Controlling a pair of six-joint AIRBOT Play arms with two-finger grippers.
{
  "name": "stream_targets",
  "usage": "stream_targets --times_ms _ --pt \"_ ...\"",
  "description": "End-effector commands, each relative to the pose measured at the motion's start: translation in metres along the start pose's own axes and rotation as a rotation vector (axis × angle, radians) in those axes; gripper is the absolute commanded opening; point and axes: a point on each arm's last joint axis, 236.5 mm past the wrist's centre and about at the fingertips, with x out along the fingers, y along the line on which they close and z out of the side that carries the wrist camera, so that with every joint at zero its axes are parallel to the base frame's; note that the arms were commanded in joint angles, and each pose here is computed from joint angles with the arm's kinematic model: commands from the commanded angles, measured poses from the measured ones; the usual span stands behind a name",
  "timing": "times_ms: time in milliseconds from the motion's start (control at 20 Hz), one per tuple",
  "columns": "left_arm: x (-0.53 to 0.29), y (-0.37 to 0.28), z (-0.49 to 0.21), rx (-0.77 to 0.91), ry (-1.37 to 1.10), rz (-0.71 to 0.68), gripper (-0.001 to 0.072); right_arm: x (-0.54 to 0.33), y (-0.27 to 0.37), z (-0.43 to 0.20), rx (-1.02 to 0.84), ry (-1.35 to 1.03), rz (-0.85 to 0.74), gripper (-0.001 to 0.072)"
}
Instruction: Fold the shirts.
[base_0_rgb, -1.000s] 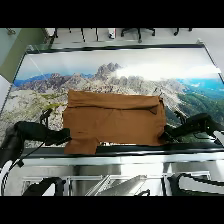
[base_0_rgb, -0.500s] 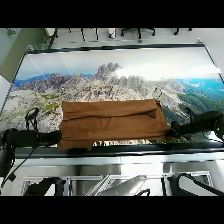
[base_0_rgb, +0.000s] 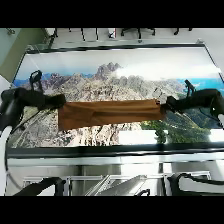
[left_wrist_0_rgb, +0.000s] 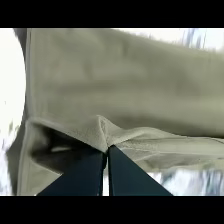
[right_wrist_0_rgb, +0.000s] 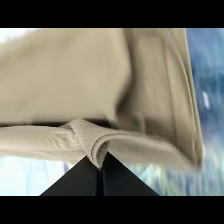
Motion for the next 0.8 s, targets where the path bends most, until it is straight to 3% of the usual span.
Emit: stream_targets --times_ms 0,300,350,400,450,500,550,650,750 --pt "0.048 0.0 0.03 0.001 0.036 0.017 0.0016 0.02 0.002 0.037 -0.009 -0.023 0.006 0.0021" --pt "0.122 0.016 0.004 -0.02 0.202 0.057 0.0017 0.053 -0.024 0.028 0.047 0.045 -0.009 0.003" --pt "0.128 0.018 0.0 -0.024 0.218 0.059 0.0017 0.052 -0.024 0.028 0.047 0.047 -0.007 0.0113" --pt "0.131 0.018 -0.001 -0.027 0.224 0.058 0.0017 0.046 -0.022 0.029 0.04 0.053 -0.001 0.0414" --pt "0.13 0.018 0.0 -0.027 0.218 0.056 0.0114 0.039 -0.02 0.032 0.029 0.061 0.003 0.0527" --pt "0.127 0.016 0.003 -0.025 0.213 0.054 0.0476 0.029 -0.02 0.037 0.016 0.062 0.001 0.0527" --pt "0.122 0.014 0.006 -0.024 0.215 0.053 0.0694 0.022 -0.026 0.044 0.003 0.05 -0.019 0.0532" --pt "0.106 0.015 0.01 -0.025 0.244 0.057 0.0695 0.016 -0.036 0.052 0.014 0.023 -0.033 0.0702" --pt "0.089 0.014 0.013 -0.023 0.275 0.06 0.0695 0.024 -0.044 0.048 0.033 0.047 -0.033 0.0702"
